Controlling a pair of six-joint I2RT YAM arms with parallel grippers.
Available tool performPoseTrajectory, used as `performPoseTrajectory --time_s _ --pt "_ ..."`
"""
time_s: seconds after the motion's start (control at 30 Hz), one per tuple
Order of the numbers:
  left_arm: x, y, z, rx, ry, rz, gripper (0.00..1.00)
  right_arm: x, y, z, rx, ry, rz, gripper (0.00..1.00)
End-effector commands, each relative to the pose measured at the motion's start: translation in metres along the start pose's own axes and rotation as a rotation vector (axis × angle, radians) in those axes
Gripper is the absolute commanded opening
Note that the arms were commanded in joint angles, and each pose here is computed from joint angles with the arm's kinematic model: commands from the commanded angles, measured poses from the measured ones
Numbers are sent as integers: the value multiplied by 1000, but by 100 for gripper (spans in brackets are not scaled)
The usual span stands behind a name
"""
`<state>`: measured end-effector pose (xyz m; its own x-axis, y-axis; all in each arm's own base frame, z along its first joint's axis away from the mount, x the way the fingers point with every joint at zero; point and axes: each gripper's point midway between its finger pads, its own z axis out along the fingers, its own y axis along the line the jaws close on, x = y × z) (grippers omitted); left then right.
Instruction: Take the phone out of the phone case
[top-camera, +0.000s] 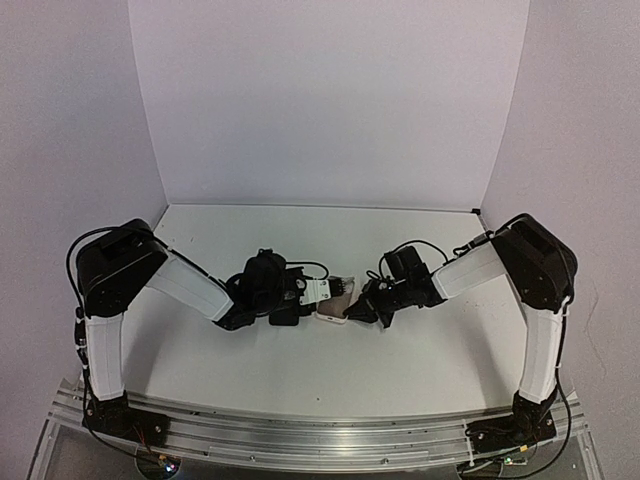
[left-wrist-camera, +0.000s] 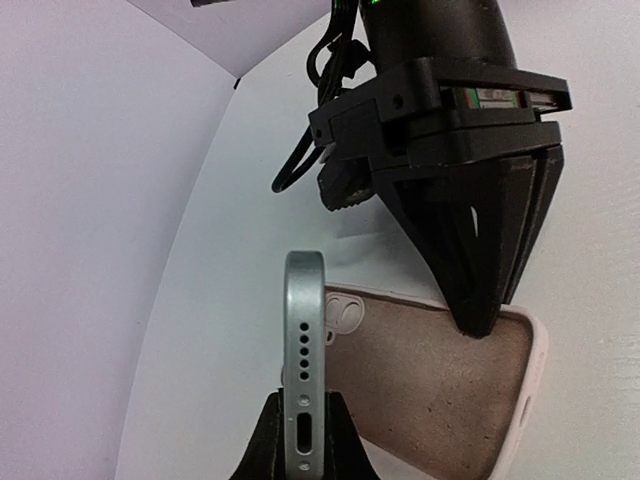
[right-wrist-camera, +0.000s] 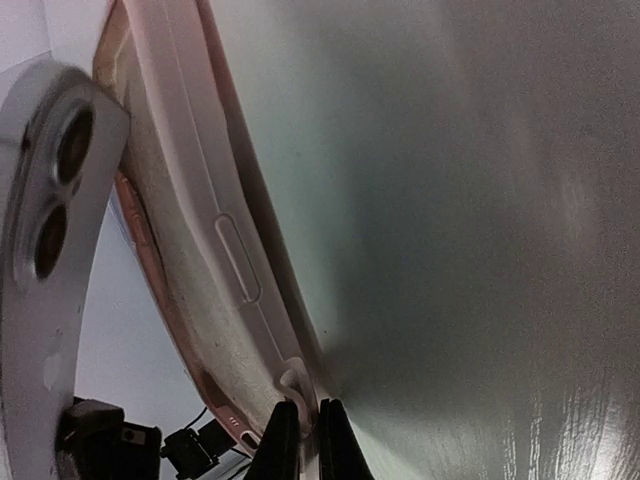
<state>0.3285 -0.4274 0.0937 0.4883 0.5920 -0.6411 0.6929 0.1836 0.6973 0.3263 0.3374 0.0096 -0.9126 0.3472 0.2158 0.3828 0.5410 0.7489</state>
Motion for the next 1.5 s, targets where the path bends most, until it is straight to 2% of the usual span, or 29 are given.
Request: performPoseTrajectory --time_s 0.0,0.27,0.37,0.63,1.03,1.07,1.17,1.4,1.47 --pt "-51 53 -18 3 -88 -86 0 1 -15 3 102 50 -80 0" --pt "-53 133 -35 -130 -47 -199 0 0 -27 -11 296 95 -280 0" --pt "-50 146 -40 -143 -31 -225 0 -3 -31 -16 377 102 -318 0" --pt "-40 154 -48 -170 -8 -235 0 -10 -26 -9 419 82 -378 0" --pt "-38 150 -53 -169 -6 -232 0 -17 -24 -7 425 49 -347 1" --pt "-38 149 -54 -169 -7 -227 0 -16 -22 -7 419 51 -343 4" --pt "-39 148 -56 -172 -13 -207 0 -13 -6 -12 379 50 -341 28" --pt "-44 152 -58 -197 -36 -130 0 -26 70 -63 303 -126 -439 52" --pt "-48 155 -62 -217 -57 -81 0 -27 87 -80 291 -174 -459 55"
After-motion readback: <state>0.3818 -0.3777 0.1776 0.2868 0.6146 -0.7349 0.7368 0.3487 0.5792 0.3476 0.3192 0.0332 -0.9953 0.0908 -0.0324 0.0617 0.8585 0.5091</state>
